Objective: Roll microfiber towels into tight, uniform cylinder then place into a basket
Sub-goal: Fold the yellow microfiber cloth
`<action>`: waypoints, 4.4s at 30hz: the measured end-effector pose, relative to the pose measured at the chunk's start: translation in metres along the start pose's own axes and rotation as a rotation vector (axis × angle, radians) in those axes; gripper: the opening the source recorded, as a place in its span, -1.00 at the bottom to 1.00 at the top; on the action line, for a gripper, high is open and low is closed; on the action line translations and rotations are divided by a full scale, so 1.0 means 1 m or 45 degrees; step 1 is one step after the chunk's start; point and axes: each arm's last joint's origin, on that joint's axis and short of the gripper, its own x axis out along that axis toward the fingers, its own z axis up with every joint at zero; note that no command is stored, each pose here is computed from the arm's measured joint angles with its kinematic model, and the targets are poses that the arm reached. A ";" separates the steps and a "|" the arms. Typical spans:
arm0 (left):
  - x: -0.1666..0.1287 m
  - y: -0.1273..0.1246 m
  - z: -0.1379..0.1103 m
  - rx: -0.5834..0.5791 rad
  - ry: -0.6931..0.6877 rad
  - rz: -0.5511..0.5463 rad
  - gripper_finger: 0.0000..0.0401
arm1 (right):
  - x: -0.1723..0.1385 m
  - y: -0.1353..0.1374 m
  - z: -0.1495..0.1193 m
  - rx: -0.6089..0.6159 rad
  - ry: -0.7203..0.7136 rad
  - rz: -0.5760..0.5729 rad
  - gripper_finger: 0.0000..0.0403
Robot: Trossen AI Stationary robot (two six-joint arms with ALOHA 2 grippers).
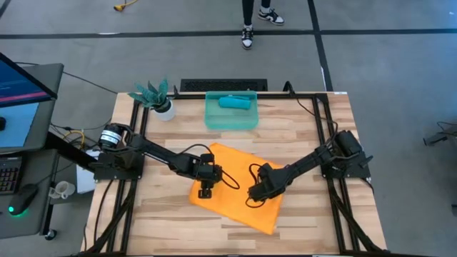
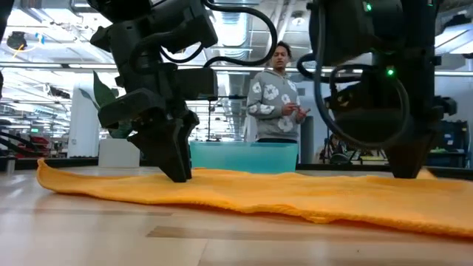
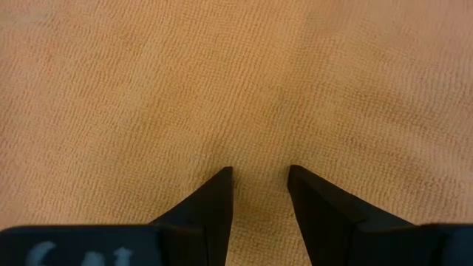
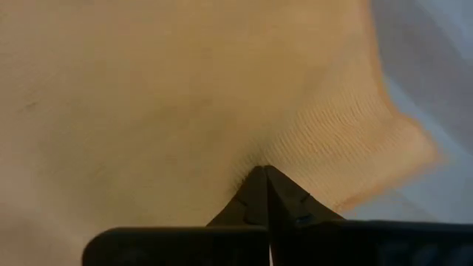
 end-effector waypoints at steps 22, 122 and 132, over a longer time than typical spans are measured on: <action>-0.013 0.002 -0.001 0.138 0.244 0.048 -0.36 | 0.021 -0.031 0.057 -0.166 0.043 -0.105 -0.96; -0.095 -0.101 -0.076 0.189 -0.468 0.012 0.24 | -0.074 0.068 -0.114 -0.981 -0.853 0.543 0.03; -0.078 -0.097 -0.102 0.073 -0.433 -0.015 0.24 | -0.070 0.061 -0.129 -1.003 -0.789 0.511 0.02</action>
